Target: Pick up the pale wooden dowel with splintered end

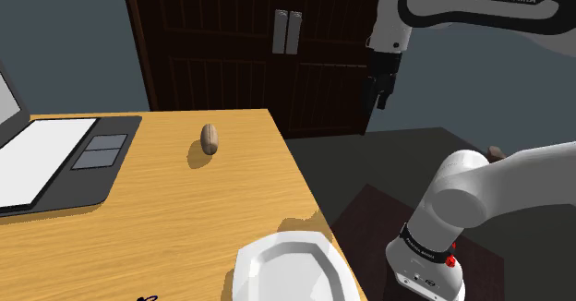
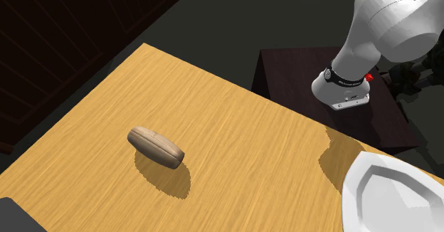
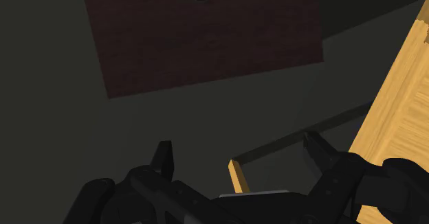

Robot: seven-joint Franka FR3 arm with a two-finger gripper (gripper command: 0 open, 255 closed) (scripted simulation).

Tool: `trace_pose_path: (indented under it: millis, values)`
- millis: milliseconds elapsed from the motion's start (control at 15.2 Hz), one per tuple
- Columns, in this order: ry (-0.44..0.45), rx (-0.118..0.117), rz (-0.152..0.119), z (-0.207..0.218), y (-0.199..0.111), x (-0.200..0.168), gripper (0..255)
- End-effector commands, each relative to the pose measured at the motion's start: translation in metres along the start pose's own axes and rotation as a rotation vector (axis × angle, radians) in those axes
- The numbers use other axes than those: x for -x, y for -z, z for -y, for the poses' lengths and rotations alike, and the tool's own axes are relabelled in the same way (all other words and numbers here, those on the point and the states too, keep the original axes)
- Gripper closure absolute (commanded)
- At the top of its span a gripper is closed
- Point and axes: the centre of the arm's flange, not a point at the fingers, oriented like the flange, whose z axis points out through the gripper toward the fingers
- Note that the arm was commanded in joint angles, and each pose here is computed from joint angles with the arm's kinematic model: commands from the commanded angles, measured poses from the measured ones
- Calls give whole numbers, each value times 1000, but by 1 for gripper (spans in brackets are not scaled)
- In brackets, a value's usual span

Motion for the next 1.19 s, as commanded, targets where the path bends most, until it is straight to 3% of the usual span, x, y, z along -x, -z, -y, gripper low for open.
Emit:
trace_pose_path:
  millis: [0,1122]
  values:
    - [0,0,0,0,0,0,0]
    - [-159,-37,-39,177,-38,-119,0]
